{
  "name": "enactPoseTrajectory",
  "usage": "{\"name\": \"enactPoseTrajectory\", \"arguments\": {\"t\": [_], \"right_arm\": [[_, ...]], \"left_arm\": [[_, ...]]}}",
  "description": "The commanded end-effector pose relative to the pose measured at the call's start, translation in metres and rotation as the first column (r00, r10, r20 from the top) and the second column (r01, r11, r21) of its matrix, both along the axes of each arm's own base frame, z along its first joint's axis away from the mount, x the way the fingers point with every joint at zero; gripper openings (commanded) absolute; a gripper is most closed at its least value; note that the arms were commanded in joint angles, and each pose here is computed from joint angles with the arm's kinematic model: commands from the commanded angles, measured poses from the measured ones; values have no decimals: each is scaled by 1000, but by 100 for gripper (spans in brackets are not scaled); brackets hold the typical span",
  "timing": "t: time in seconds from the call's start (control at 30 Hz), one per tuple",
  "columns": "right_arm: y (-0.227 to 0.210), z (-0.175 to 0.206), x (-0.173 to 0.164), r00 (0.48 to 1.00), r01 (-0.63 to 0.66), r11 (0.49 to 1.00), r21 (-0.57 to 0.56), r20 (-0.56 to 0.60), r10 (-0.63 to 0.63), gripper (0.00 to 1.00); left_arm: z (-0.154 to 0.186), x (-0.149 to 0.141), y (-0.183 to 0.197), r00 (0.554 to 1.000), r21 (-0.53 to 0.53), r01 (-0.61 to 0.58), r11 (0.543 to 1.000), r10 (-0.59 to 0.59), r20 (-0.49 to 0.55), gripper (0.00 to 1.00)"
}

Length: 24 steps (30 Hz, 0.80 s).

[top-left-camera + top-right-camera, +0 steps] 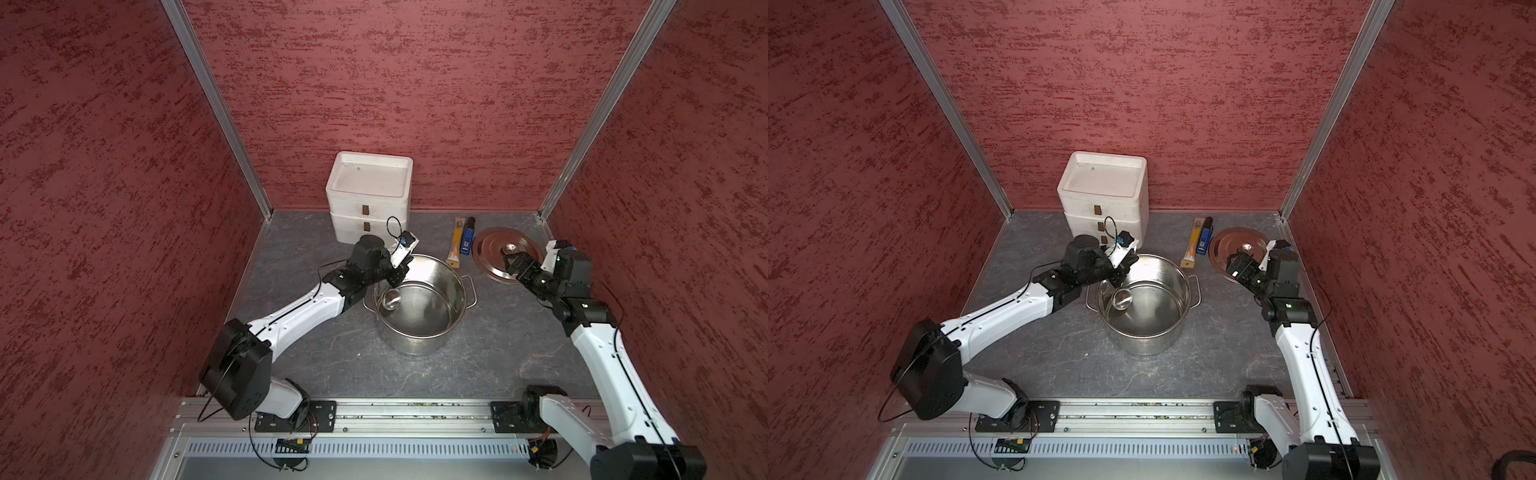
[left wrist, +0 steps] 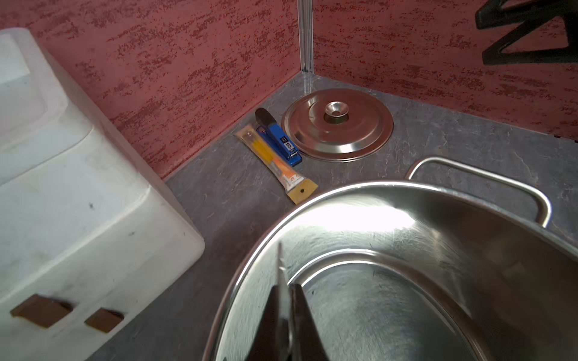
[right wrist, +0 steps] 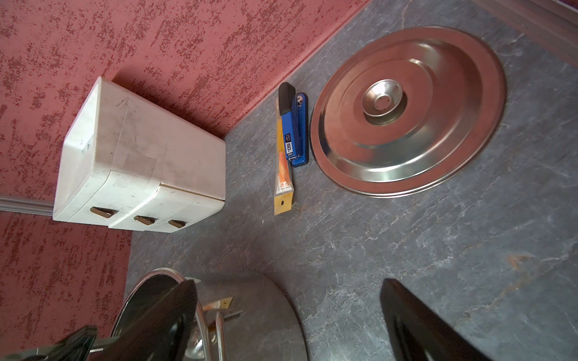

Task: Stir the soup with a spoon
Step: Stir the soup in the pan with a stick.

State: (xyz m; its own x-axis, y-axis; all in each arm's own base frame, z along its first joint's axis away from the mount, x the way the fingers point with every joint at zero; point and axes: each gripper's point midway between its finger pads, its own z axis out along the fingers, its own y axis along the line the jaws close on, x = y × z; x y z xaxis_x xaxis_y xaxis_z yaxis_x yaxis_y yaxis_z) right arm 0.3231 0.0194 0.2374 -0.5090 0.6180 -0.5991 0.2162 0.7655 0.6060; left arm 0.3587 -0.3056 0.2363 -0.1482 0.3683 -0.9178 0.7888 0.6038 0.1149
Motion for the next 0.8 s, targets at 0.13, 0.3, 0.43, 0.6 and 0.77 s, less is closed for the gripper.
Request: {"name": "enactPoseTrajectory", "arguments": {"t": [0.13, 0.3, 0.43, 0.6, 0.77], "right_arm": [[-5, 25, -4, 998, 21, 1000, -21, 56, -20, 97], [-7, 26, -7, 998, 28, 999, -27, 58, -26, 96], [-6, 23, -8, 998, 28, 999, -26, 53, -26, 96], [-6, 16, -7, 999, 28, 999, -16, 46, -27, 96], [-4, 7, -5, 999, 23, 1000, -3, 35, -23, 96]], "left_arm": [[41, 1, -81, 971, -84, 221, 972, -211, 112, 0], [37, -28, -127, 935, -92, 347, 933, -337, 109, 0], [35, -58, -146, 912, -106, 407, 907, -397, 98, 0], [33, -100, -145, 894, -119, 449, 886, -442, 76, 0], [24, -145, -125, 889, -99, 457, 884, -457, 29, 0]]}}
